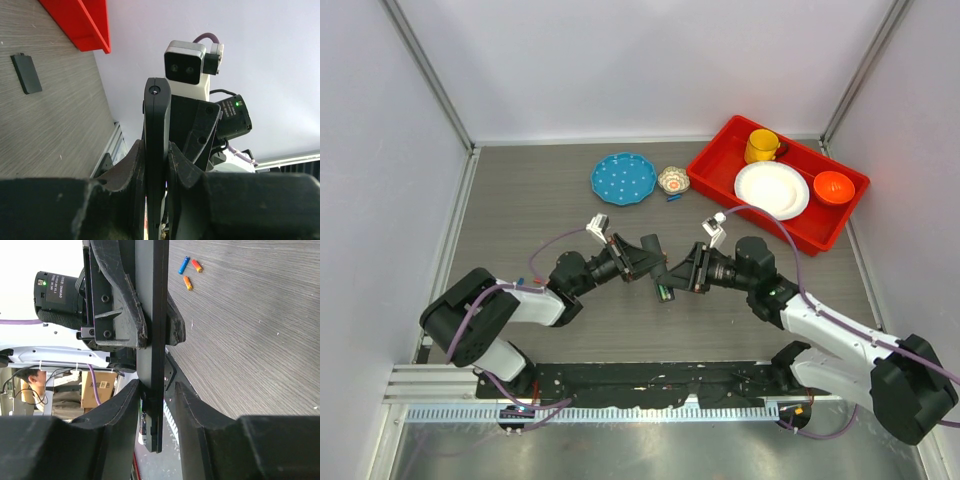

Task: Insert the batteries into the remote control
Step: Load the battery into the remote control.

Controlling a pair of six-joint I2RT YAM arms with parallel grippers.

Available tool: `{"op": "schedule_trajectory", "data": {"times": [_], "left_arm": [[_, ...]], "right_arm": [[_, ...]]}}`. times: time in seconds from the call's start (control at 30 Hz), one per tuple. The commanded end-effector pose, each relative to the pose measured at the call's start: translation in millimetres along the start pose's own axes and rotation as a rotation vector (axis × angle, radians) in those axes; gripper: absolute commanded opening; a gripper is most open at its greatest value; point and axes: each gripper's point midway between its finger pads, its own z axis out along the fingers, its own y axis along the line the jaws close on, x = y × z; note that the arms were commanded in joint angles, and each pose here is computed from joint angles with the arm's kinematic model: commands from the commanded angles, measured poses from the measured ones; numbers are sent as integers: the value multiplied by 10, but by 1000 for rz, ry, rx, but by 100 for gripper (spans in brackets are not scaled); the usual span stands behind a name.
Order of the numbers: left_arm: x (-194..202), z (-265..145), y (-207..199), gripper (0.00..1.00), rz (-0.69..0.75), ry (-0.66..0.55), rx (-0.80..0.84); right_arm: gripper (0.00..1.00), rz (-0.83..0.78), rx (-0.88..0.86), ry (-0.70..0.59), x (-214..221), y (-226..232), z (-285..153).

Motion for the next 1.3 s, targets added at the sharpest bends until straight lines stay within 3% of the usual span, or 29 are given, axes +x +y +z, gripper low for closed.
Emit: {"op": "schedule_trajectory", "data": {"times": [0.0, 0.13, 0.57, 1.27], "left_arm": [[65, -66, -721, 0, 98, 27, 292], [43, -66, -689, 0, 100, 20, 284], [-93, -92, -600, 0, 113, -11, 259], [-78, -137, -761, 0, 112, -1, 299]], "right_arm": [[41, -56, -59, -53, -172, 210, -26], [49, -61, -116, -27, -118, 344, -74], [54, -90, -77, 60, 117, 302, -234], [46, -71, -58, 59, 141, 140, -160]]}}
